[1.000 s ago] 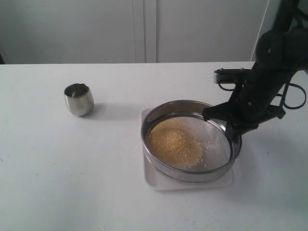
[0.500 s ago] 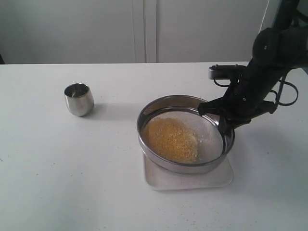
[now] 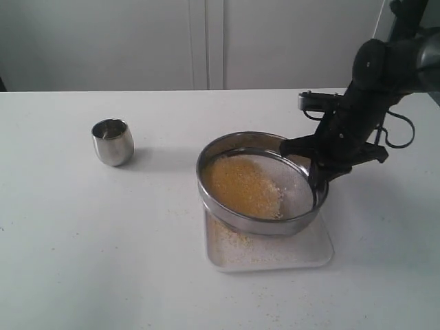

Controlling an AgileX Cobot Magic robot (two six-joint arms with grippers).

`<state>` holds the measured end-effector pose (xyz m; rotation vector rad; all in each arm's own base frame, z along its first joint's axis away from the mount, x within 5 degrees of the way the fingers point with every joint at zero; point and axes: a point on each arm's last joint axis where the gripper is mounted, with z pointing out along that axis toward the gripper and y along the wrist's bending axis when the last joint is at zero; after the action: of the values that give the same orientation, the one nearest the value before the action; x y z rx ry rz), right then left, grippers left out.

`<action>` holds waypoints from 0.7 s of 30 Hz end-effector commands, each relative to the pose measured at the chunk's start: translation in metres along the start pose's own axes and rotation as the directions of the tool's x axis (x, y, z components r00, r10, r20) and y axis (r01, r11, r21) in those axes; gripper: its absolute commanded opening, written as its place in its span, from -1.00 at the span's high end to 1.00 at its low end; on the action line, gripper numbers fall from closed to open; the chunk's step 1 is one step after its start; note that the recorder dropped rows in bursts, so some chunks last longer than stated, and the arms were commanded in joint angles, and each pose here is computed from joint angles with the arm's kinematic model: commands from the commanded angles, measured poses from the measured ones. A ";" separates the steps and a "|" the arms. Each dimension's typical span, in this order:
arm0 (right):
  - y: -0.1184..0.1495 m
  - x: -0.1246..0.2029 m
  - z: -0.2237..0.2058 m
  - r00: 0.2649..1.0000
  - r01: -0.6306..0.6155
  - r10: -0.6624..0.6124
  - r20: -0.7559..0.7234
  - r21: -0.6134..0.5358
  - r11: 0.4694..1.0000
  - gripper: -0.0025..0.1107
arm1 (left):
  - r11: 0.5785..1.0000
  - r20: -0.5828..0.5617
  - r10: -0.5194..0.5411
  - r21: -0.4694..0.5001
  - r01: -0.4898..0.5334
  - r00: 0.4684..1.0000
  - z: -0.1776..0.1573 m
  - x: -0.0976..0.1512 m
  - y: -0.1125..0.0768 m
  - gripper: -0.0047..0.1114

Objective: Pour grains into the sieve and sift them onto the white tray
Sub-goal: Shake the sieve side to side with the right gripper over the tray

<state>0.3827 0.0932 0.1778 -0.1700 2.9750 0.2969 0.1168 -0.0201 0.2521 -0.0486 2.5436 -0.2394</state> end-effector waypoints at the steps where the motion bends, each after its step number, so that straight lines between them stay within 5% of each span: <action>1: 0.006 0.021 -0.027 0.984 0.053 -0.054 0.172 0.008 0.999 0.96 | 1.000 -0.002 -0.009 0.006 0.009 1.000 0.000 0.002 0.000 0.92; 3: 0.009 0.007 -0.020 0.973 0.051 -0.051 0.227 0.007 0.999 0.96 | 1.000 -0.002 -0.009 0.006 0.009 1.000 0.000 0.002 0.000 0.92; 7: 0.007 -0.022 -0.003 0.997 -0.053 0.053 0.050 -0.008 0.999 0.96 | 1.000 -0.002 -0.009 0.006 0.009 1.000 0.000 0.002 0.000 0.92; 13: 0.003 -0.002 -0.021 0.992 0.042 -0.047 0.120 0.043 0.998 0.96 | 1.000 -0.002 -0.009 0.006 0.009 1.000 0.000 0.002 0.000 0.92; 16: 0.003 -0.017 -0.004 0.991 -0.013 0.009 0.137 0.028 1.000 0.96 | 1.000 -0.002 -0.009 0.006 0.009 1.000 0.000 0.002 0.000 0.92; 21: -0.001 0.012 -0.009 0.998 0.038 -0.035 -0.048 0.059 0.997 0.96 | 1.000 -0.002 -0.009 0.006 0.009 1.000 0.000 0.002 0.000 0.92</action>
<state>0.3905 0.0963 0.1739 -0.1816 2.9716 0.2154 0.1169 -0.0201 0.2522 -0.0487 2.5419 -0.2394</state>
